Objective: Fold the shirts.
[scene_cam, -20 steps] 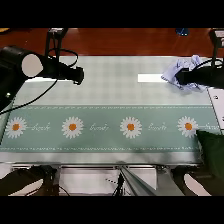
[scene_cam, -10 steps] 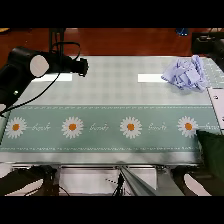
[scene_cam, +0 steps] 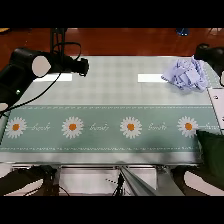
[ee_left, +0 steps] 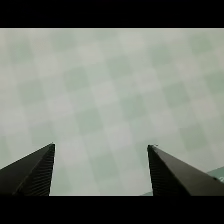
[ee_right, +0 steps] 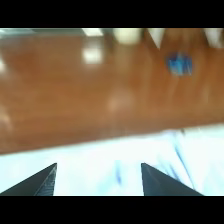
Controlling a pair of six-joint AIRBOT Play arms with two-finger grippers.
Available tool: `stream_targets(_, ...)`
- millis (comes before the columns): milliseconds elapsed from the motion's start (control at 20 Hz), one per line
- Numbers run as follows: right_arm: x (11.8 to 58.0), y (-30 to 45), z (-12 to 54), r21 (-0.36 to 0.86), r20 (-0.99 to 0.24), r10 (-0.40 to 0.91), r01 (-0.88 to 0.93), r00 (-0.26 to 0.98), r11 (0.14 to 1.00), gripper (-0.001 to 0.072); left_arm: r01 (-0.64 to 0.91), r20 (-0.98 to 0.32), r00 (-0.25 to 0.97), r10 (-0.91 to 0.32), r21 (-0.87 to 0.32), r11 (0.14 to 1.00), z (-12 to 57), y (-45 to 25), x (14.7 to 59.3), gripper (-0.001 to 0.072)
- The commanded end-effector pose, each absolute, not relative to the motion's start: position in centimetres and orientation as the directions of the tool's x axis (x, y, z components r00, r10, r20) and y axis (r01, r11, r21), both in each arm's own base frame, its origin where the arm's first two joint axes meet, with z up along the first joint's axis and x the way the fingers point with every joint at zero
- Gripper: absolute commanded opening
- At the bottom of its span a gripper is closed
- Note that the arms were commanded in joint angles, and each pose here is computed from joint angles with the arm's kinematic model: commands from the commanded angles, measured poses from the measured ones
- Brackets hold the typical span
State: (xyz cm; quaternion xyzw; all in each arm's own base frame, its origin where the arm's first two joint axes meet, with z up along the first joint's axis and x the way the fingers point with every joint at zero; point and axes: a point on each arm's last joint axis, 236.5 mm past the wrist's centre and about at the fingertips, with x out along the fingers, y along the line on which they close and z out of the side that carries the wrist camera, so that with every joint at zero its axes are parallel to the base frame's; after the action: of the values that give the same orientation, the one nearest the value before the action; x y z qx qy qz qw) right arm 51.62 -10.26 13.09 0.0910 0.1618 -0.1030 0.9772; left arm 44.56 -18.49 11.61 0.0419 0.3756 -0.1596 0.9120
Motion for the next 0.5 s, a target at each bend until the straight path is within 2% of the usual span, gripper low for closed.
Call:
stream_targets(0,51.1,-16.7,3.9,0.402,-0.506,-0.235,0.468,0.83,0.787,0.0593,0.319,-0.736,0.632,-0.243,-0.039,0.947,10.7,-18.1,43.8,0.0685)
stream_targets(150,50.3,-17.7,-0.9,0.414,-0.6,-0.219,0.533,0.769,0.738,0.0593,0.316,-0.763,0.604,-0.23,-0.035,0.948,10.1,-17.8,43.1,0.0685)
stream_targets(450,50.2,-16.9,-5.7,0.426,-0.671,-0.18,0.572,0.72,0.701,0.0593,0.316,-0.766,0.599,-0.235,-0.043,0.948,10.0,-17.9,43.0,0.0684)
